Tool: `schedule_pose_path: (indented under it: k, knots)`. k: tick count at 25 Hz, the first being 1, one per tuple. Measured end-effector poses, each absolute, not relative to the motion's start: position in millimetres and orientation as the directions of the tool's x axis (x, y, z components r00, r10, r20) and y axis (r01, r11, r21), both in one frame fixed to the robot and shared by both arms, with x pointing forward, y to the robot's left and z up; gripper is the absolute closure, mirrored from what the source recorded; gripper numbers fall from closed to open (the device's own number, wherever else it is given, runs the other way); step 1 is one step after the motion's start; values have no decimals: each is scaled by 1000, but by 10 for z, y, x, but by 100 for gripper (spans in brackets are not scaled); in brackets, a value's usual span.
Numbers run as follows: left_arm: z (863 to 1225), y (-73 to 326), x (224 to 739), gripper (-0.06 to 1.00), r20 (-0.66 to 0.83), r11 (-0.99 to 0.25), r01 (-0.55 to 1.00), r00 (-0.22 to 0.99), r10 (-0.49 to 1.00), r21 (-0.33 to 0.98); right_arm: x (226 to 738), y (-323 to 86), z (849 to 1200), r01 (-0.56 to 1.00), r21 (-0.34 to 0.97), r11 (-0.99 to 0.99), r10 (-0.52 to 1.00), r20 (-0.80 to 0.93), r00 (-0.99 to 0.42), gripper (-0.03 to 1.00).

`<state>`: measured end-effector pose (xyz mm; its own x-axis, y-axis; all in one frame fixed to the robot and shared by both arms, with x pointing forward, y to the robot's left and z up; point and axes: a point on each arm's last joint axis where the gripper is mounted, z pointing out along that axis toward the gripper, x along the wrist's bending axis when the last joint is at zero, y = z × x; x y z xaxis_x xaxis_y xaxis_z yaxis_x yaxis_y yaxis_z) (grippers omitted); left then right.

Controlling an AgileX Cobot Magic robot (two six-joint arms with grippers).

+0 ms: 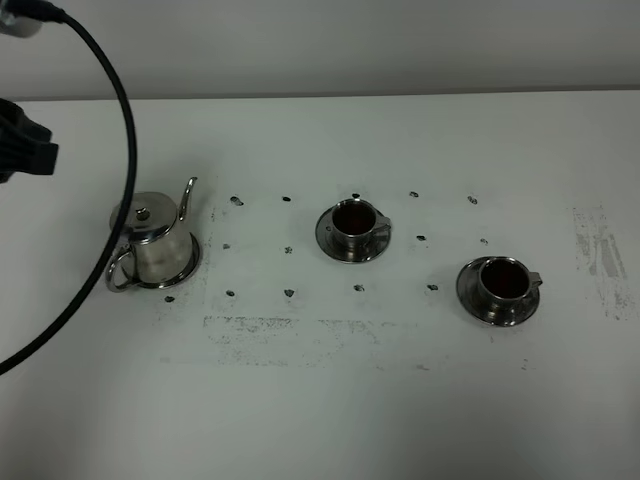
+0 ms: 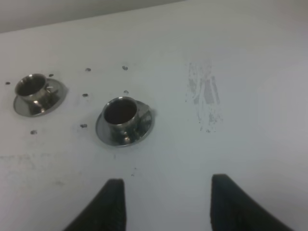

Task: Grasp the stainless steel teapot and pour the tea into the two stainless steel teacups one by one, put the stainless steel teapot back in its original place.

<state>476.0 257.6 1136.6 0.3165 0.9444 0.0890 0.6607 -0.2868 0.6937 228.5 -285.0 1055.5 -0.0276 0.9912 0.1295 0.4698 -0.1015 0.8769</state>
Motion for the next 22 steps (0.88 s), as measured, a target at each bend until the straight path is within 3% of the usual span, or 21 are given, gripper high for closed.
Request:
schedule_pose_path:
  k: [13, 22]
  knots:
    - [11821, 2844, 3820, 97, 228, -343, 603, 261, 938, 720, 2274, -2856, 10555, 476, 877, -69, 986, 131, -100, 57]
    - [11964, 3000, 2942, 98, 156, -226, 560, 172, 973, 797, 2274, -2855, 10555, 476, 877, -69, 986, 132, -101, 57]
